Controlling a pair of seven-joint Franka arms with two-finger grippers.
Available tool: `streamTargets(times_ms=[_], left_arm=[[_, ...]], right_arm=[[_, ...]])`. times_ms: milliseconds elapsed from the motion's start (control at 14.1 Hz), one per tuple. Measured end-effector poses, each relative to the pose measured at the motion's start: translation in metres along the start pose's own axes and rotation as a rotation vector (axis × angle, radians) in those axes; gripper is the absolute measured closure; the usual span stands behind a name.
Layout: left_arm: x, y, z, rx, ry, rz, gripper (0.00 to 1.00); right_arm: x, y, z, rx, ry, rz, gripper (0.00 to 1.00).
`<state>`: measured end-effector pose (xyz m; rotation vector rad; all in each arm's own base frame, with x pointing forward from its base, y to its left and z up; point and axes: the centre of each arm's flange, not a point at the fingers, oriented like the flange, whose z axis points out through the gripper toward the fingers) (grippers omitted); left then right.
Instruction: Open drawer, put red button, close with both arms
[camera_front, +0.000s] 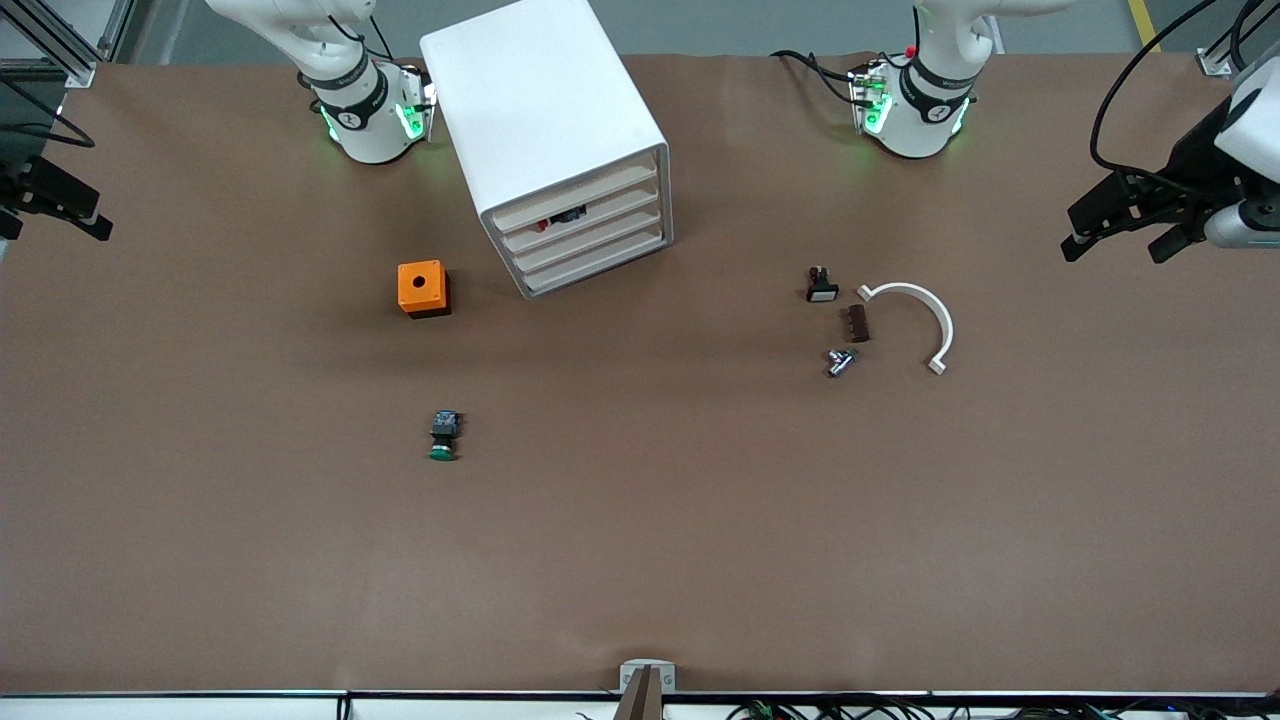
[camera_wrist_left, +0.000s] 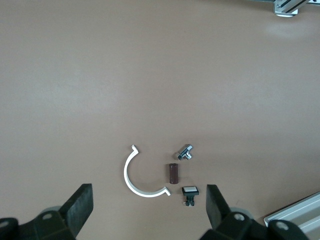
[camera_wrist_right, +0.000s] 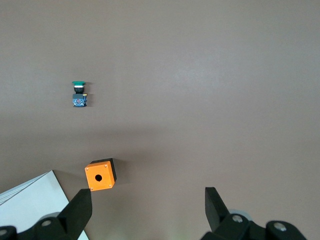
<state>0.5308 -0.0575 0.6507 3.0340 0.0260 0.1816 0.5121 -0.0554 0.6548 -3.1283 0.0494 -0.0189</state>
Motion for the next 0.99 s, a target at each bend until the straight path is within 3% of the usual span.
streamTargets(times_ms=[497, 995], left_arm=[[0.031, -0.001, 0.002, 0.017, 0.029, 0.002, 0.00], [0.032, 0.001, 0.002, 0.021, 0.017, 0.003, 0.00]], right_arm=[[-0.001, -0.003, 0.003, 0.006, -0.009, -0.007, 0.00], [-0.001, -0.003, 0.006, 0.006, -0.016, -0.007, 0.00]])
